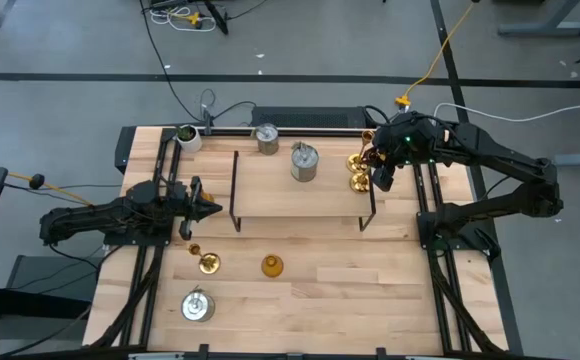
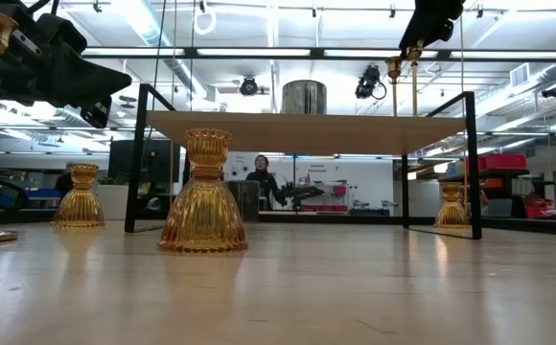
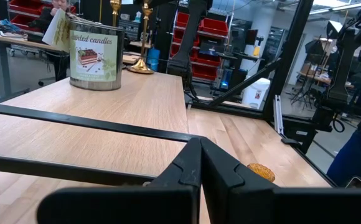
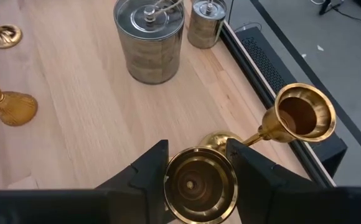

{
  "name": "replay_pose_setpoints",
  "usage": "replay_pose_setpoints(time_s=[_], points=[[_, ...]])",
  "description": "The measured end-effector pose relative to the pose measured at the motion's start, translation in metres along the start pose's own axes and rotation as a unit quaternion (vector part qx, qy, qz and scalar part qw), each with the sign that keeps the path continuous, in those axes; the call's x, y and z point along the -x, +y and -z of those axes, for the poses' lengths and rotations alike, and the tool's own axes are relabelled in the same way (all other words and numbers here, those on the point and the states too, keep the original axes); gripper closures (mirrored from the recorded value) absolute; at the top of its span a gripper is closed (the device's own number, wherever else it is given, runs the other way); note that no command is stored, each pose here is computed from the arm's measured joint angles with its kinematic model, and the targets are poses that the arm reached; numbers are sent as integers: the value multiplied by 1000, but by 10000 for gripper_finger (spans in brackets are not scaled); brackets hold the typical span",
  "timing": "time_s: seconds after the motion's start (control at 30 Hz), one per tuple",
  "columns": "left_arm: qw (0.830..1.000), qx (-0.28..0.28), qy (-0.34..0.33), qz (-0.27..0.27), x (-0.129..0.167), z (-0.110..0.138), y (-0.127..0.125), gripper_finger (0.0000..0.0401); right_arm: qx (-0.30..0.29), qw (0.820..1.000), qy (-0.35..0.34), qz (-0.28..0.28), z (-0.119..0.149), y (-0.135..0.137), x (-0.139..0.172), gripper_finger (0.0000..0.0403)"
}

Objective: Pick & Place candle stick holders
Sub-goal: Put the right candle holder on the shelf aligned with the other candle holder, then put the top glass candle holder on the shelf

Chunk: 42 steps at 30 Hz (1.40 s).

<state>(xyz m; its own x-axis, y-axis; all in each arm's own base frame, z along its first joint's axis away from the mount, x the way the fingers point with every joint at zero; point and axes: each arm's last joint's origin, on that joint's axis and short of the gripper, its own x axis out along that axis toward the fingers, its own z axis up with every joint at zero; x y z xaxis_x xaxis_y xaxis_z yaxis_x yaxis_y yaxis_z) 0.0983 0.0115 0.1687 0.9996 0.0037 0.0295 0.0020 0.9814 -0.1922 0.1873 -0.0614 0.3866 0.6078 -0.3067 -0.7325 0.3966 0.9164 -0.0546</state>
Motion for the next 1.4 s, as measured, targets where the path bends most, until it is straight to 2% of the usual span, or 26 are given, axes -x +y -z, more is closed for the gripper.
replay_pose_setpoints(time_s=[0.47, 0.63, 0.87, 1.0, 1.4], points=[[1000, 0, 0, 0, 0, 0, 0, 394, 0, 1000, -2, -1, -1, 0, 0, 225], [1000, 0, 0, 0, 0, 0, 0, 394, -1, 1000, -4, -24, -1, 1, 0, 224], [1000, 0, 0, 0, 0, 0, 0, 394, 0, 1000, -7, -26, -2, 2, 0, 218], [1000, 0, 0, 0, 0, 0, 0, 394, 0, 1000, -6, -26, -1, 1, 0, 193], [1000, 0, 0, 0, 0, 0, 0, 394, 3, 1000, -13, -28, 1, 1, 6, 80]])
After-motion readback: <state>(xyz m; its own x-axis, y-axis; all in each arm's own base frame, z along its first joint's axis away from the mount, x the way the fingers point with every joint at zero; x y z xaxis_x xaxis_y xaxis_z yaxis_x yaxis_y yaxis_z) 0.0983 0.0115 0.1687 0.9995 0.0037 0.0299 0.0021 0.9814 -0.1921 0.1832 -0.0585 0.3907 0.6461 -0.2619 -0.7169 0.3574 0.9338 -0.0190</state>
